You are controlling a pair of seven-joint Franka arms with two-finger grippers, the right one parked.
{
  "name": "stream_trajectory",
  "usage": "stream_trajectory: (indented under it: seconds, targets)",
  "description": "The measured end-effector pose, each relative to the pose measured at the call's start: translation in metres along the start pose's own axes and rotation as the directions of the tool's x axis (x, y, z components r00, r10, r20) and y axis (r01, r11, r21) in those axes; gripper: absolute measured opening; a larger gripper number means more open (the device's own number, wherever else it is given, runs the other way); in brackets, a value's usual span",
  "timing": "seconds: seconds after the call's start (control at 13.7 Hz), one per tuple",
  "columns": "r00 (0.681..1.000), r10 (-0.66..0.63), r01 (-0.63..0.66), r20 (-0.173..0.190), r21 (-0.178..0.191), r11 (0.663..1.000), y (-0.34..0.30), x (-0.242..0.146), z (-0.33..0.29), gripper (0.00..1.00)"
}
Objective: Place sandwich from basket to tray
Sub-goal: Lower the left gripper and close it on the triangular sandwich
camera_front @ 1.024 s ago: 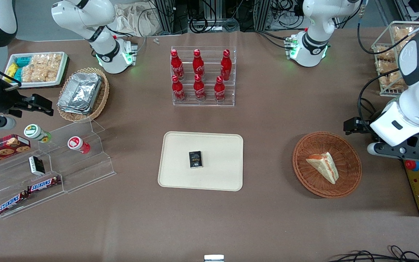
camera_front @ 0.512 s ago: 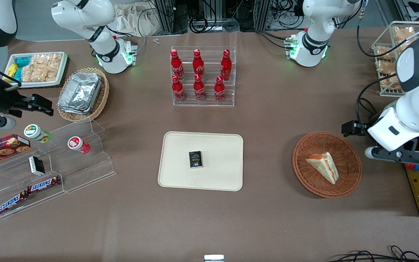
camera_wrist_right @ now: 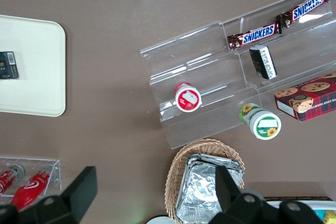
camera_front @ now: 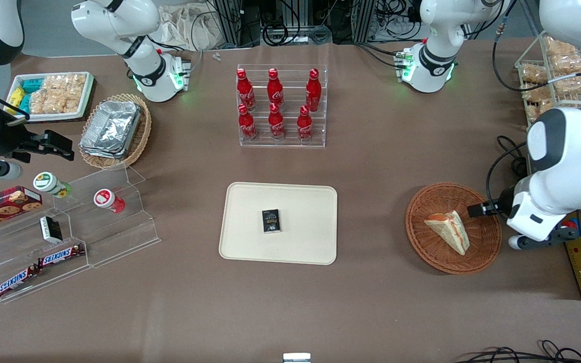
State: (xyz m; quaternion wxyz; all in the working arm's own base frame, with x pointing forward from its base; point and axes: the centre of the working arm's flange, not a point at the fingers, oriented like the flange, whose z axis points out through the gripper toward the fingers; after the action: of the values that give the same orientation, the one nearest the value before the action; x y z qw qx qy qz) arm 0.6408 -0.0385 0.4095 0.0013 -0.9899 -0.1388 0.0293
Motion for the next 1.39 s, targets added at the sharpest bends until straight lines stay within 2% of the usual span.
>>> stream_trajectory:
  seconds: [0.22, 0.37, 0.8, 1.1, 1.39]
  targets:
    - [0.977, -0.208, 0.207, -0.039, -0.031, 0.978, 0.008, -0.006, 0.037, 1.0]
    - [0.958, -0.282, 0.28, -0.051, -0.05, 0.959, 0.008, -0.013, 0.066, 1.0]
    - [0.935, -0.349, 0.343, -0.069, -0.084, 0.936, 0.003, -0.027, 0.119, 1.0]
    - [0.931, -0.361, 0.356, -0.059, -0.083, 0.931, 0.002, -0.028, 0.136, 1.0]
    - [0.904, -0.422, 0.414, -0.064, -0.114, 0.903, 0.003, -0.023, 0.16, 1.0]
